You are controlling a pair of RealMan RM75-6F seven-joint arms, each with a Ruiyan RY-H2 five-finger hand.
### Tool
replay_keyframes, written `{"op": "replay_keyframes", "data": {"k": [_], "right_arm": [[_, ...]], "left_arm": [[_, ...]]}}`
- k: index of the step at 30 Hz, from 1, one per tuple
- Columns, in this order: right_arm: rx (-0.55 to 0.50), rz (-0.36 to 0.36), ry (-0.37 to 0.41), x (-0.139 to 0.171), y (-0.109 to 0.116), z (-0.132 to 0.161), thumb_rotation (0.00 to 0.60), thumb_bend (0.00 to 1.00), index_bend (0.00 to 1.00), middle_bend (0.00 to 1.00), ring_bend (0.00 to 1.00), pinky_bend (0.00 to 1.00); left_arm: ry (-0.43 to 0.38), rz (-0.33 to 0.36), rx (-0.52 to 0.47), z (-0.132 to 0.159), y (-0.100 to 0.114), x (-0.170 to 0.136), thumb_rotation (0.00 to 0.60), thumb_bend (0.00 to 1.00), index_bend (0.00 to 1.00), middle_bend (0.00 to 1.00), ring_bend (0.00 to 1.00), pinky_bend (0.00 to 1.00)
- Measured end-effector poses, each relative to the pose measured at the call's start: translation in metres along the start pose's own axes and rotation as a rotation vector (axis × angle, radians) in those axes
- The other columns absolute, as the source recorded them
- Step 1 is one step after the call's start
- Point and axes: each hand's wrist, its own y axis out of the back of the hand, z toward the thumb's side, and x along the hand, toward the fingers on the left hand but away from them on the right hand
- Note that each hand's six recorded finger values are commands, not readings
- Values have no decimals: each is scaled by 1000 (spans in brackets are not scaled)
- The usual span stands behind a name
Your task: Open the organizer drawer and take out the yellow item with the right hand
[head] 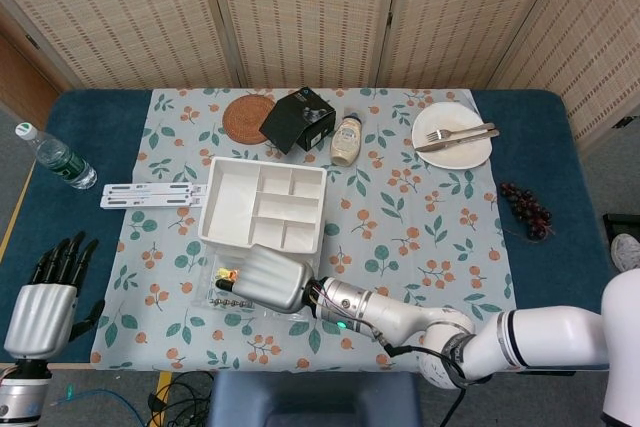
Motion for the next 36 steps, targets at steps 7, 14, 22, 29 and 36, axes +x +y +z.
{"op": "replay_keyframes", "data": {"k": [7,14,22,29,36], "right_arm": [[38,39,-18,-16,-11,-1,600,314,278,980,1000,1000],[84,83,-31,-33,-22,-3,600,316,278,975,1000,1000],[129,115,-43,-47,-30,-2,600,320,278,957,1000,1000],[175,138,-43,-54,-36,0,600,320,278,955,1000,1000],[233,142,-35,-55,-39,4,600,320,277,955,1000,1000]], "left_arm": [[10,-2,1,-3,0,-3,600,290,0,0,37,129],[13,0,5,-4,1,-3,600,290,0,0,37,129],[23,7,5,-7,4,-3,600,290,0,0,37,129],[24,9,6,-6,5,-3,600,290,0,0,37,129],[26,9,4,-8,4,-2,600,290,0,0,37,129]]}}
